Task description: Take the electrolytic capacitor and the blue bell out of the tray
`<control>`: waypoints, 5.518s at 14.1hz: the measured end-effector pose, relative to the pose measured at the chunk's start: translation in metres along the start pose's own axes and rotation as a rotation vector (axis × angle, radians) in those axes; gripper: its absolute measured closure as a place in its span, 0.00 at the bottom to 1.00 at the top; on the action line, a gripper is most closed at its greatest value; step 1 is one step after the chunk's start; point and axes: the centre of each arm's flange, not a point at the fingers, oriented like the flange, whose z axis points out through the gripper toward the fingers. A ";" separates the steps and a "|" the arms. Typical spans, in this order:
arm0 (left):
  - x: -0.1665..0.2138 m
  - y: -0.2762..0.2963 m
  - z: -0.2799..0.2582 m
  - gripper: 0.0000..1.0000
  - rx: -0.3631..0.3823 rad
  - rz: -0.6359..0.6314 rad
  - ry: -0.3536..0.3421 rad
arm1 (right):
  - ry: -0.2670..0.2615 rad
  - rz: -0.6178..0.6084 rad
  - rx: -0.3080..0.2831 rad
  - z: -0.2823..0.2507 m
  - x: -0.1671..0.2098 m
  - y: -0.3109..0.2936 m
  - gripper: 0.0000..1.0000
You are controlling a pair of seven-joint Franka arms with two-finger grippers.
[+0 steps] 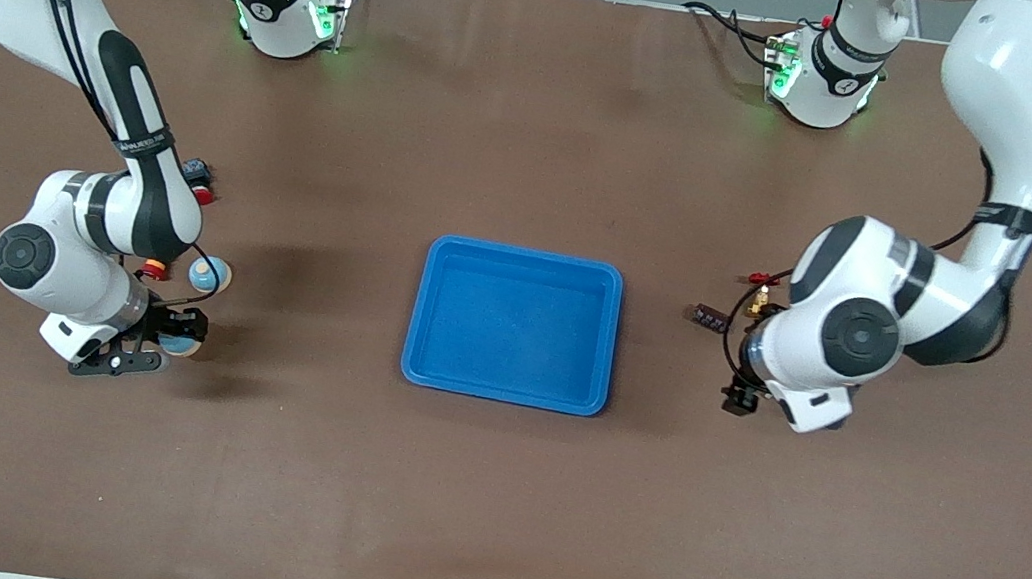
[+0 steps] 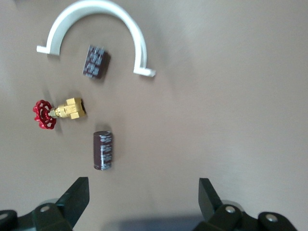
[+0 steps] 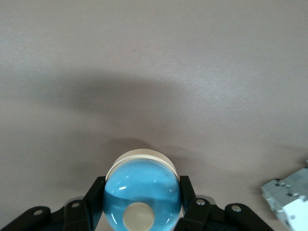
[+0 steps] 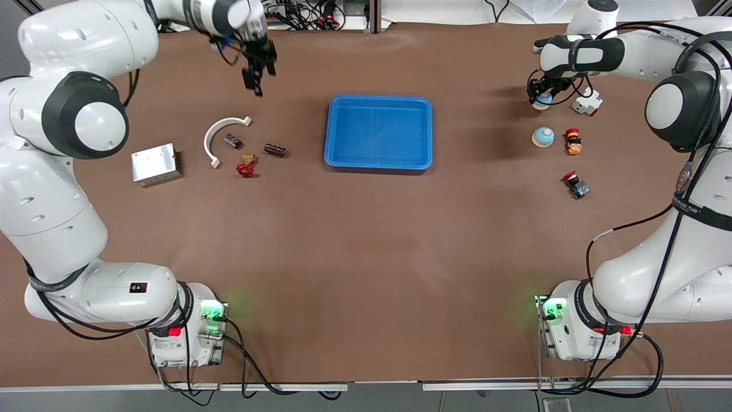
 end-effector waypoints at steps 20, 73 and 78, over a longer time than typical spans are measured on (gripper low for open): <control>0.130 -0.103 -0.239 0.00 -0.168 0.728 0.143 | 0.051 -0.025 -0.007 0.030 -0.006 0.009 0.34; 0.138 -0.203 -0.277 0.00 -0.098 1.241 0.152 | -0.029 0.327 0.064 -0.384 -0.068 -0.008 0.00; 0.139 -0.204 -0.277 0.00 -0.099 1.238 0.152 | -0.032 0.334 0.063 -0.392 -0.075 0.009 0.00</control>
